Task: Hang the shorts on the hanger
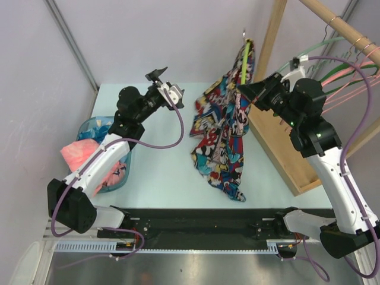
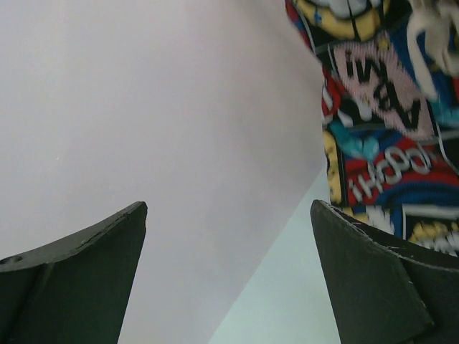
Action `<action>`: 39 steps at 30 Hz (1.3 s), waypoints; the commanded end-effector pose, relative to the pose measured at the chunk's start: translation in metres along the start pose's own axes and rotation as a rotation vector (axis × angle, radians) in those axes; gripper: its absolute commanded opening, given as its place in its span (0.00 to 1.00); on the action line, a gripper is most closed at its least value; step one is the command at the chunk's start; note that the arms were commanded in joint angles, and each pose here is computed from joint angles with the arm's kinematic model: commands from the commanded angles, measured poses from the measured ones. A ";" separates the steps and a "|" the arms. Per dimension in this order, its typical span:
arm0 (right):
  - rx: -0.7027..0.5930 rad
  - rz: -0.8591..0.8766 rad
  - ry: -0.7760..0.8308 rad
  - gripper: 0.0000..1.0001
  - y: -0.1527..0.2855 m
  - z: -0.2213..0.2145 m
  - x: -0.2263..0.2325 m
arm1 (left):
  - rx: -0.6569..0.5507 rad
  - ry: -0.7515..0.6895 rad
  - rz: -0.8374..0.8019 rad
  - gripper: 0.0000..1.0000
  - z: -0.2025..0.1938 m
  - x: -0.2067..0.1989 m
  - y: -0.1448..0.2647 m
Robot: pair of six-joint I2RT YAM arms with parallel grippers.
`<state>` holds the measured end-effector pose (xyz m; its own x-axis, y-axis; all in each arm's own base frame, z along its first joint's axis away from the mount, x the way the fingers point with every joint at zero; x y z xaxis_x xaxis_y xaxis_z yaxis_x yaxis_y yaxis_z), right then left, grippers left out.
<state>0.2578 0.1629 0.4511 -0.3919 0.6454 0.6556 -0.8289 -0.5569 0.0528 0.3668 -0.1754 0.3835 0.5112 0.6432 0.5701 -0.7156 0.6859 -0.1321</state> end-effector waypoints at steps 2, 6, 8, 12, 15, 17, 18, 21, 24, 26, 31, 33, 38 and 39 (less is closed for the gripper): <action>-0.330 -0.132 0.110 0.00 0.024 0.070 0.025 | -0.065 0.005 0.021 1.00 0.033 0.017 -0.002; -0.413 -0.193 0.126 0.00 0.028 0.094 0.028 | -0.087 0.001 0.023 1.00 0.044 0.019 -0.007; -0.433 -0.185 0.124 0.00 0.026 0.098 0.030 | -0.091 -0.003 0.021 1.00 0.045 0.018 -0.008; -0.478 -0.239 0.063 0.00 0.014 0.106 0.023 | -0.098 -0.009 0.016 1.00 0.048 0.017 -0.009; -0.541 -0.281 0.037 0.00 0.001 0.116 0.017 | -0.101 -0.010 0.017 1.00 0.052 0.017 -0.009; -0.591 -0.306 0.051 0.00 -0.006 0.121 0.012 | -0.099 -0.008 0.015 1.00 0.052 0.017 -0.008; -0.645 -0.286 0.061 0.00 -0.007 0.129 0.015 | -0.099 -0.007 0.009 1.00 0.052 0.016 -0.007; -0.717 -0.283 0.083 0.00 -0.017 0.137 0.016 | -0.090 0.004 0.001 1.00 0.049 0.012 -0.003; -0.756 -0.321 0.117 0.00 -0.030 0.141 0.010 | -0.080 0.013 -0.004 1.00 0.044 0.008 -0.001; -0.799 -0.332 0.116 0.00 -0.038 0.146 0.007 | -0.076 0.021 0.002 1.00 0.044 0.007 0.001; -0.849 -0.347 0.068 0.00 -0.055 0.157 -0.004 | -0.070 0.022 0.009 1.00 0.040 0.005 0.004; -0.856 -0.344 0.043 0.00 -0.063 0.162 -0.006 | -0.067 0.022 0.014 1.00 0.039 0.006 0.004; -0.874 -0.367 0.029 0.00 -0.076 0.170 -0.016 | -0.053 0.033 0.031 1.00 0.037 0.007 0.007; -0.870 -0.366 0.015 0.00 -0.078 0.170 -0.016 | -0.048 0.038 0.033 1.00 0.036 0.007 0.008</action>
<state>0.4115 0.1241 0.5016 0.0482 0.7944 0.6055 -0.9712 0.1789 -0.1573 0.3590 -0.1849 0.3995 0.5295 0.6372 0.5600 -0.6990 0.7017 -0.1375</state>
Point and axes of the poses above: each gripper's point midway between its finger pads, its own y axis back along the fingers, its own x axis along the line the jaws close on, z = x × y, the point moved 6 cm from there along y, back along the fingers, and after that the axes turned 10 degrees about y, right-handed, at the moved point
